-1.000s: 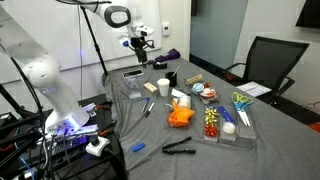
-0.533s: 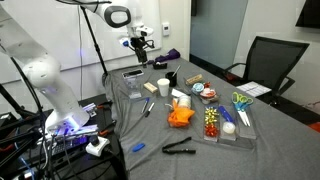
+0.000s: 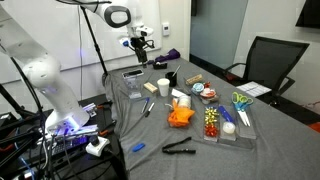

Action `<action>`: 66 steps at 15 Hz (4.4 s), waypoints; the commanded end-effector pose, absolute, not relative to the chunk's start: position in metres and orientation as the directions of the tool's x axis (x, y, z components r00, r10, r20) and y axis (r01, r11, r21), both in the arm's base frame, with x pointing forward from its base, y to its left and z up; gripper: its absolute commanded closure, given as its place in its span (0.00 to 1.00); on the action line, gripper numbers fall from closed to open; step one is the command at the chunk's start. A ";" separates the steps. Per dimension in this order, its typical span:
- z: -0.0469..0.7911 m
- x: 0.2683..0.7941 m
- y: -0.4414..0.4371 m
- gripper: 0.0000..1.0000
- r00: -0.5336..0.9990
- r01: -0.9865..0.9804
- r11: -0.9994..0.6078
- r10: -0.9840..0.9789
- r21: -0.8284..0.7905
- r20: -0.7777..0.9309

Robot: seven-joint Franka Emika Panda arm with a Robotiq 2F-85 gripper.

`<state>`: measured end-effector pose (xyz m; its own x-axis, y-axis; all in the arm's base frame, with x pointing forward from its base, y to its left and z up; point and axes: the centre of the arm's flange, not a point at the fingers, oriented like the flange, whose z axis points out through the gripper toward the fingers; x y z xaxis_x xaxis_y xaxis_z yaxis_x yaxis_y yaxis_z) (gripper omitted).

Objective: Move the container on the left to the right.

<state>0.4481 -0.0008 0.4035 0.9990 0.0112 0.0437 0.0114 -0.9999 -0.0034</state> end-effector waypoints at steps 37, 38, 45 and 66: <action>0.351 0.412 0.099 0.00 0.995 -0.097 -0.994 -0.095 -0.055 -0.036; 0.349 0.410 0.106 0.00 0.993 -0.110 -0.993 -0.109 -0.044 -0.035; 0.324 0.391 0.148 0.00 0.975 -0.215 -0.976 -0.217 0.035 -0.050; 0.206 0.372 0.245 0.00 0.898 -0.440 -0.896 -0.440 0.065 0.015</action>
